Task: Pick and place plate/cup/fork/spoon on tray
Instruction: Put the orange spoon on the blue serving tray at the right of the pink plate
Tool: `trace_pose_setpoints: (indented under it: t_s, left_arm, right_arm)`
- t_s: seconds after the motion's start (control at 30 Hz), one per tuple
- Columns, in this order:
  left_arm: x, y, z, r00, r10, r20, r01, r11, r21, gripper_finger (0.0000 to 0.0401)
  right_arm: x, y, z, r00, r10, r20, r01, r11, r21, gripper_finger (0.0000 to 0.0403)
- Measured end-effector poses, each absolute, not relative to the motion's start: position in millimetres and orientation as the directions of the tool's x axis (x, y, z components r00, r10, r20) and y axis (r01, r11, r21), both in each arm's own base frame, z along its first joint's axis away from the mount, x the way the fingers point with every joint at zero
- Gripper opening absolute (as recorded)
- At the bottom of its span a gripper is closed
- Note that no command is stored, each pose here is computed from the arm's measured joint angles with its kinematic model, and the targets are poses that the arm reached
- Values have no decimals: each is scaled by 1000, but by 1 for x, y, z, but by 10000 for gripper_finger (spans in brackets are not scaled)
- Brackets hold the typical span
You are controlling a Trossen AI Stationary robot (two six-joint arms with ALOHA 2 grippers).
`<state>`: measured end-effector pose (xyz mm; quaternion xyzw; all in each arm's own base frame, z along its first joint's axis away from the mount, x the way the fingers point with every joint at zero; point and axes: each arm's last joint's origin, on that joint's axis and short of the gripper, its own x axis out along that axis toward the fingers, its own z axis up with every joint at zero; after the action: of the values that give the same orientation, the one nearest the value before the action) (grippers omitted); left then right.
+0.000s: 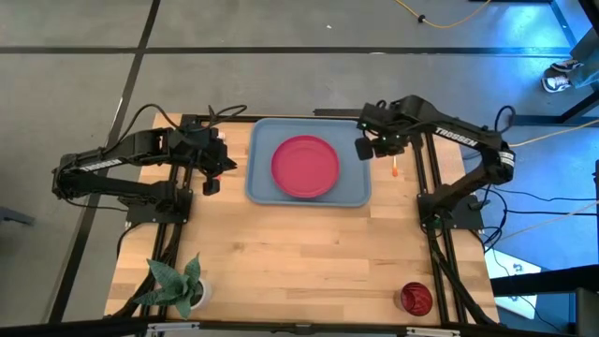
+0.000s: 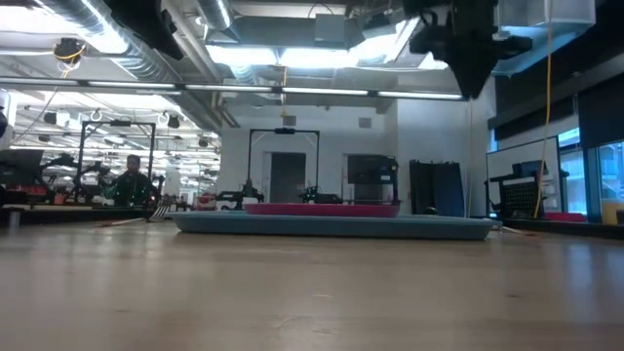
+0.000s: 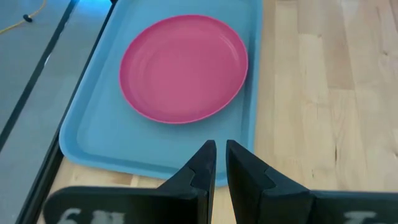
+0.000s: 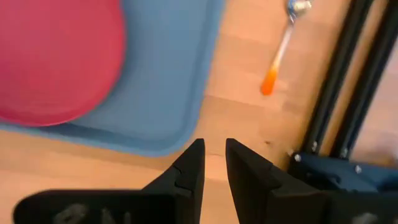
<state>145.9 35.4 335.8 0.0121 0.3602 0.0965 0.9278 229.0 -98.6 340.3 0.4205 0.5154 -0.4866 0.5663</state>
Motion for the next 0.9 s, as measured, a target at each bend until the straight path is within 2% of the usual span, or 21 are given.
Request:
trace_pose_setpoints:
  t_s: [0.2,0.6,0.7,0.9]
  left_arm:
    - [146,35,336,722,187,-666,-172,981,88,30]
    - [148,36,337,734,194,-651,-173,980,98,30]
    - [148,37,338,736,217,-641,-195,975,106,30]
    - [148,38,338,728,247,-640,-241,966,99,30]
  right_arm:
    - [219,-107,307,-131,-61,-989,989,61,-135,71]
    - [208,-131,274,-174,-100,-980,985,-9,-174,71]
    - [206,-133,272,-182,-87,-979,982,26,-185,71]
    - [206,-133,272,-177,-87,-980,983,33,-180,71]
